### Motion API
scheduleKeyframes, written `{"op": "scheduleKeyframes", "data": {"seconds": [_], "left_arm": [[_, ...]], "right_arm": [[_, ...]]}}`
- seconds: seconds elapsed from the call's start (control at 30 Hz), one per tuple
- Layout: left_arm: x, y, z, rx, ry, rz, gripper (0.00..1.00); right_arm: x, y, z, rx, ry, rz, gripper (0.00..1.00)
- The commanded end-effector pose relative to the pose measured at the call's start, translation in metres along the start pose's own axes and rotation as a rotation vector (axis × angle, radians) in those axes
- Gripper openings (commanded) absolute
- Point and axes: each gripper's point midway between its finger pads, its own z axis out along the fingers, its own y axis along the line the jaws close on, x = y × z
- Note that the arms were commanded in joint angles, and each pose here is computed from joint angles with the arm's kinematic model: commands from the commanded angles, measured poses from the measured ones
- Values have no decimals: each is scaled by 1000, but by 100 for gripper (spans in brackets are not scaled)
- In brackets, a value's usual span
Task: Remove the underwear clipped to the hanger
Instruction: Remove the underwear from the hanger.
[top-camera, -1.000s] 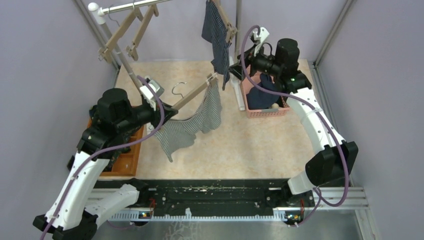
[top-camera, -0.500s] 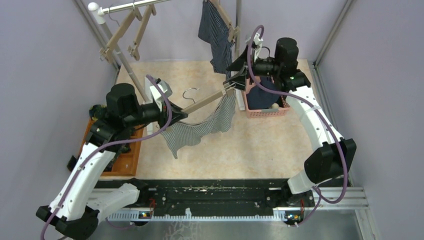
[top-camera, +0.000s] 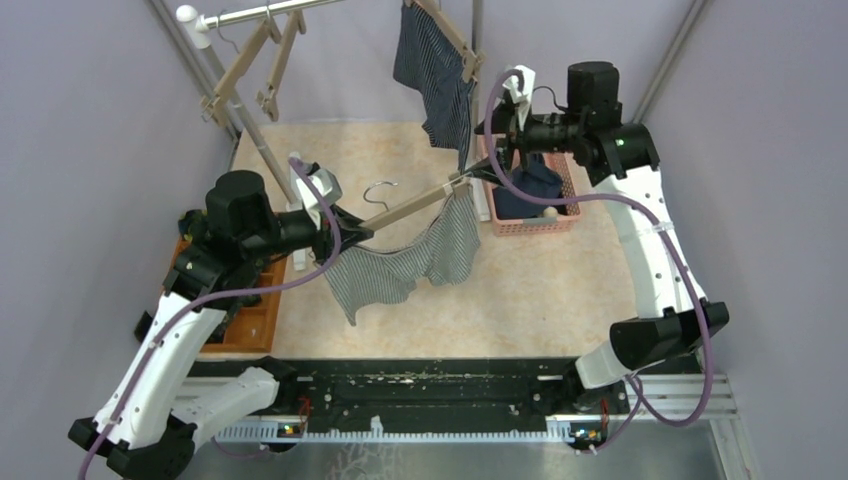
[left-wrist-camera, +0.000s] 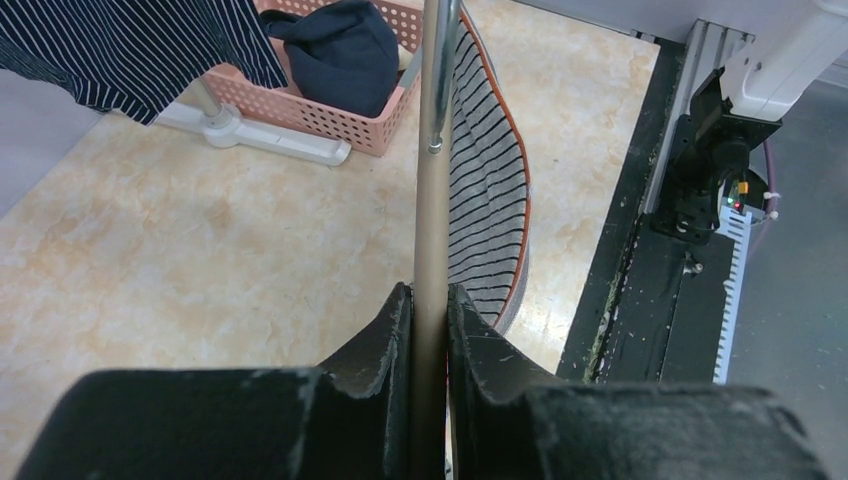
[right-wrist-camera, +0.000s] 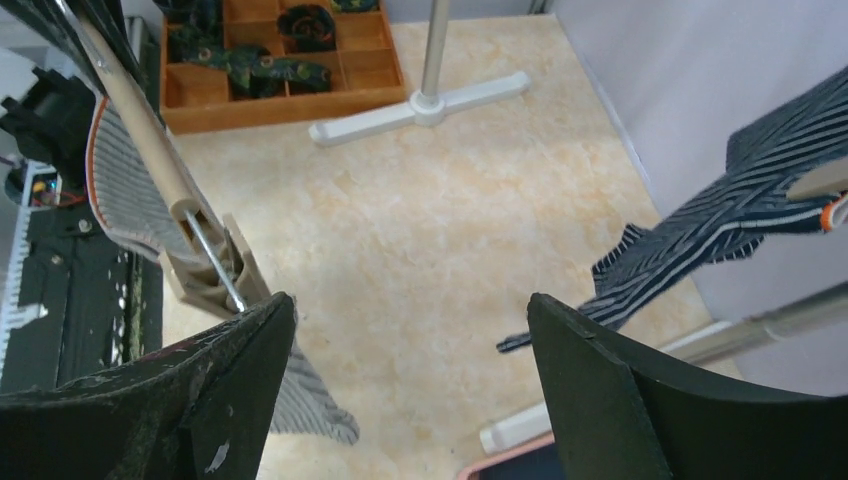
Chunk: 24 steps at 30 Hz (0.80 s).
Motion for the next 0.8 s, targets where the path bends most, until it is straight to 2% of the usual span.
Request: {"op": "scheduleKeyframes", "data": {"seconds": [0.0,0.2,0.33,0.53,0.77], "left_arm": [[-21,4,-10,-38,-47,64,8],[-26,4,-17,-63,-68,100,7],[-27,7,-16,-71,-74,115,6],[-32,-4,-8,14,-95,98,5],[-40,-15,-5,87,-146,107,5]], "right_arm": [[-16,19,-32,35,33,-106,89],[-32,43,-46,-21,-10,-169,99],[-37,54,-45,-90,-54,-177,99],[-45,64,-36,-212,-148,-149,99],[-41,60,-26,-282,-199,-93,99]]}}
